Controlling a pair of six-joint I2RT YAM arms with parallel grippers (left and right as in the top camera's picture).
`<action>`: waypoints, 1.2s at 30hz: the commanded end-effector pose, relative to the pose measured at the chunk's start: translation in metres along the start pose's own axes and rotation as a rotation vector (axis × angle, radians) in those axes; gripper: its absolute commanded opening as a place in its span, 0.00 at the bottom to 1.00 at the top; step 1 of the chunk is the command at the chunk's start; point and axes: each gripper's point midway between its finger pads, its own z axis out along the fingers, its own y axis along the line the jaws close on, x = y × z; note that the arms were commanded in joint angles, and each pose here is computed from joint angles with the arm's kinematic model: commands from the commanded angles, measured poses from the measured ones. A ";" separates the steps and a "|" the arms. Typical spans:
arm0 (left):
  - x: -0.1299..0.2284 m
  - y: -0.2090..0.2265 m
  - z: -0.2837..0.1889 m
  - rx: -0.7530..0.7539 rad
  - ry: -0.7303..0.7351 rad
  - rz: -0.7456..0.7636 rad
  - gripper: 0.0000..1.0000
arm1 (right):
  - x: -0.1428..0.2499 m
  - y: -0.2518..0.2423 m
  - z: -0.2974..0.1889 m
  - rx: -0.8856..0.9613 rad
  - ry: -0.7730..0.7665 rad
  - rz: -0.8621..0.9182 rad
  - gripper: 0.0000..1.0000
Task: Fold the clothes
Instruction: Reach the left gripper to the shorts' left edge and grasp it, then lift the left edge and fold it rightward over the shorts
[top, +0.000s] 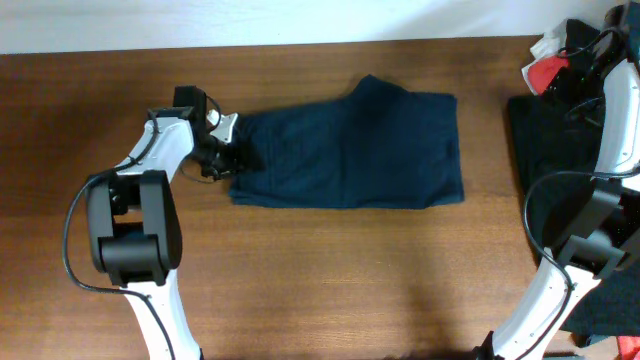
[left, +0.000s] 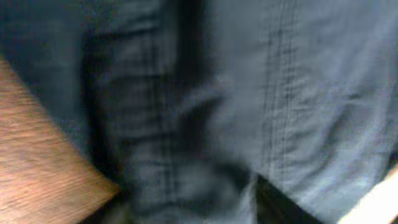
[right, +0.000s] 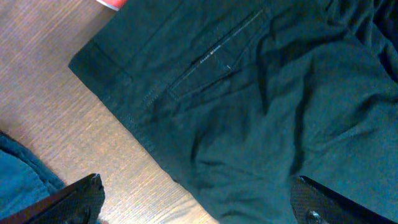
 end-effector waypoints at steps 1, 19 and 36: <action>0.036 0.051 0.034 -0.201 0.142 -0.084 0.13 | -0.004 0.000 -0.007 0.002 -0.022 0.012 0.99; 0.002 -0.048 -0.233 -0.684 -0.148 -0.130 0.00 | -0.004 0.000 -0.007 0.002 -0.022 0.012 0.99; 0.008 -0.166 -0.009 -0.544 0.086 0.201 0.07 | -0.004 0.000 -0.007 0.002 -0.022 0.012 0.99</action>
